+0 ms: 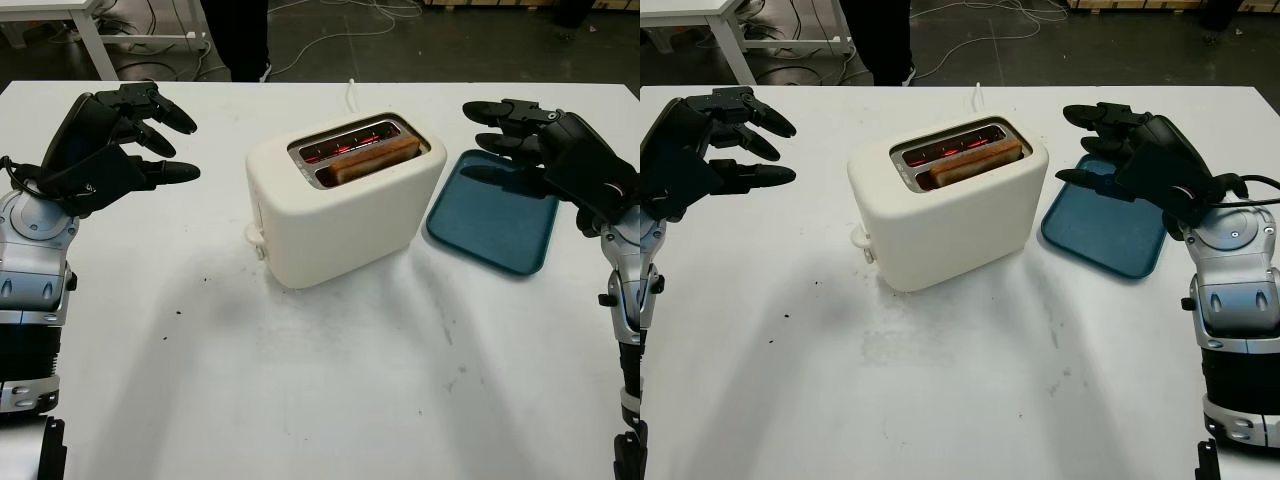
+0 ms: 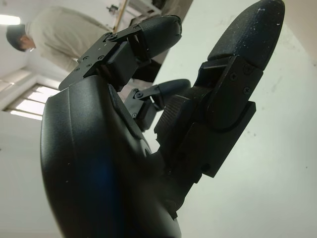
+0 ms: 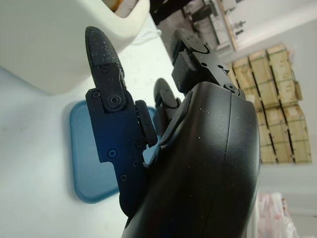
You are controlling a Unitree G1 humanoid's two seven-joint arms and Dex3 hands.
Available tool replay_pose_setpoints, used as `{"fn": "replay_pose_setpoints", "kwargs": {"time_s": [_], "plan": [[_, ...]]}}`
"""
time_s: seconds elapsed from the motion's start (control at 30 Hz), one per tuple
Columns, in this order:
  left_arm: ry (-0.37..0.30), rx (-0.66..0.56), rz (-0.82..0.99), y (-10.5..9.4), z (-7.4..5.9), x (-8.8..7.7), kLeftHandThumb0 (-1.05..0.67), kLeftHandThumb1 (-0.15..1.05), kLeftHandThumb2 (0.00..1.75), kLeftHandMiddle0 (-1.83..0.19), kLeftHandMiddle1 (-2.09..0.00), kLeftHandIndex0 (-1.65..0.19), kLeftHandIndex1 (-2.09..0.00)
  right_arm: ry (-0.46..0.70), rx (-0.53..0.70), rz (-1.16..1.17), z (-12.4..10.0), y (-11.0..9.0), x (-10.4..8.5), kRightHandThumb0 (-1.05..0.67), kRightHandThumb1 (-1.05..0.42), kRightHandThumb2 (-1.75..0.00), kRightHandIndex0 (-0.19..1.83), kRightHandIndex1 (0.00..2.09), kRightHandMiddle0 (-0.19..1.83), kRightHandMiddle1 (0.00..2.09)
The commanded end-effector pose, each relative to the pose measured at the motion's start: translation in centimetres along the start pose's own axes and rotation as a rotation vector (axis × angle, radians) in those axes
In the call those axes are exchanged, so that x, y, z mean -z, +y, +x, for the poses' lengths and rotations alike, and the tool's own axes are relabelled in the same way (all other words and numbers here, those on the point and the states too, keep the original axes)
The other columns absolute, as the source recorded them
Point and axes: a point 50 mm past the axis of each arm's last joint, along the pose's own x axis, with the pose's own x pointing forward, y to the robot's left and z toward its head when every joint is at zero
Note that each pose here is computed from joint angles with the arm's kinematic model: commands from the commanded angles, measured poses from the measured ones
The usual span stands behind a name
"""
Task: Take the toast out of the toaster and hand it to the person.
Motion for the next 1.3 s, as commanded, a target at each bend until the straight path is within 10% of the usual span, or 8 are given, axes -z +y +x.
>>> {"fn": "replay_pose_setpoints", "kwargs": {"time_s": [0.0, 1.27], "plan": [[0.006, -0.007, -0.001, 0.2, -0.14, 0.02, -1.05, 0.71, 0.0, -0.67, -1.07, -0.63, -0.96, -0.009, 0.0, 0.01, -0.07, 0.16, 0.01, -0.55, -0.91, 0.0, 0.42, 0.01, 0.39, 0.0], [0.0, -0.013, -0.012, 0.12, -0.13, -0.02, -1.05, 0.69, 0.0, -0.67, -1.08, -0.63, -0.98, -0.004, -0.002, 0.01, 0.01, 0.22, 0.03, -0.56, -0.9, 0.0, 0.44, 0.01, 0.41, 0.01]]}}
